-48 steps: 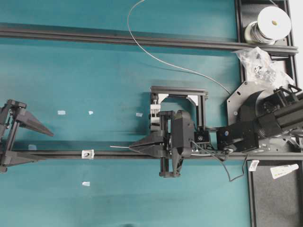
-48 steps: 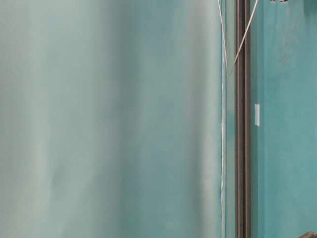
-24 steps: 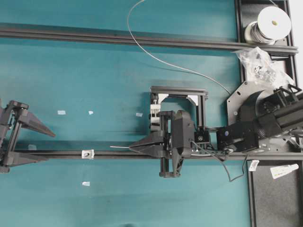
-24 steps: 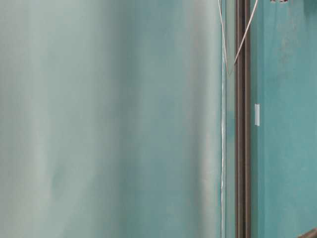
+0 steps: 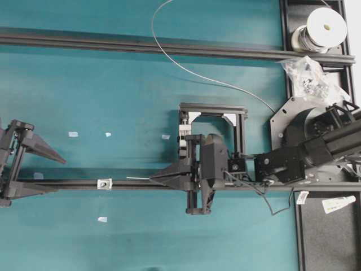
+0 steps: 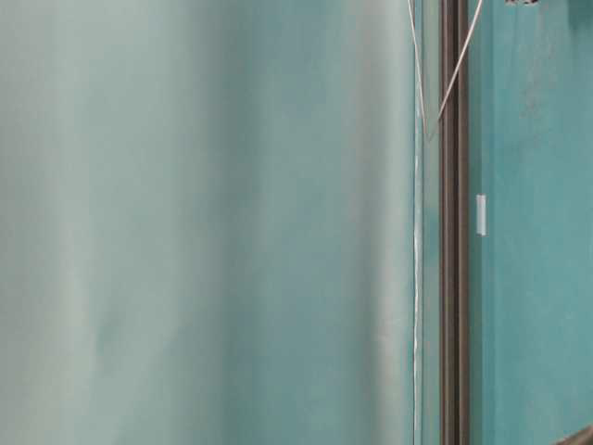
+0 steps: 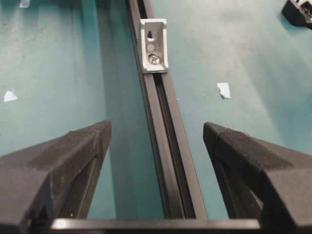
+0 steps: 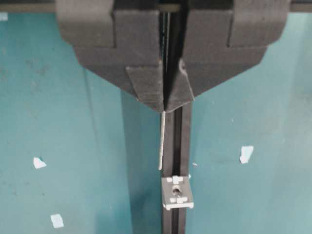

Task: Insert the wire through the hole in the metal fitting.
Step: 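Push the wire tip with the right gripper through the fitting's hole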

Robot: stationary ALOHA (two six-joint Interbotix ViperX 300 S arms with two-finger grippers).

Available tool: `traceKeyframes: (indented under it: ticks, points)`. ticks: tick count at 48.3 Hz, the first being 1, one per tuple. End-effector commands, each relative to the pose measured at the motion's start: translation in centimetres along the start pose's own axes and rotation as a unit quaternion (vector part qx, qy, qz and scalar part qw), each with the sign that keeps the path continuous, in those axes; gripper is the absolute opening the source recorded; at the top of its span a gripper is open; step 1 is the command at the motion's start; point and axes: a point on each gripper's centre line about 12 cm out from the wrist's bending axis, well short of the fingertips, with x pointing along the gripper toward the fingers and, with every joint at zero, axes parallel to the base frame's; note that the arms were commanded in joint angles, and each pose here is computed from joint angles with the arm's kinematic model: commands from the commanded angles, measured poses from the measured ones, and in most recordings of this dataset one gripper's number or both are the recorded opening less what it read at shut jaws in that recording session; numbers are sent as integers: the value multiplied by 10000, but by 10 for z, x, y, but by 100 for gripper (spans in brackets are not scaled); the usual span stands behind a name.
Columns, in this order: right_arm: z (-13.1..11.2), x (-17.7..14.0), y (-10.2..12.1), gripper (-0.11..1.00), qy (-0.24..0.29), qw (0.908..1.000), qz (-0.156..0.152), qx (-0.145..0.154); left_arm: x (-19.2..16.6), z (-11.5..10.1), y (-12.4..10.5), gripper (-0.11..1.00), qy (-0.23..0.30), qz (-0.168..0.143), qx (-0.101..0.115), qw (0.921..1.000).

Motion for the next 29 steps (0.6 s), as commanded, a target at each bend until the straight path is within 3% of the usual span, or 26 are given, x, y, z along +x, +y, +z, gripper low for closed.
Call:
traceKeyframes:
  ticks: [1, 29]
  points:
    - [7, 3, 7, -1, -91, 9999, 84, 33, 1, 7, -2, 90, -143, -25, 10, 9999]
    - [9, 5, 9, -1, -117, 9998, 97, -145, 1, 10, -2, 90, -282, -23, 305, 9991]
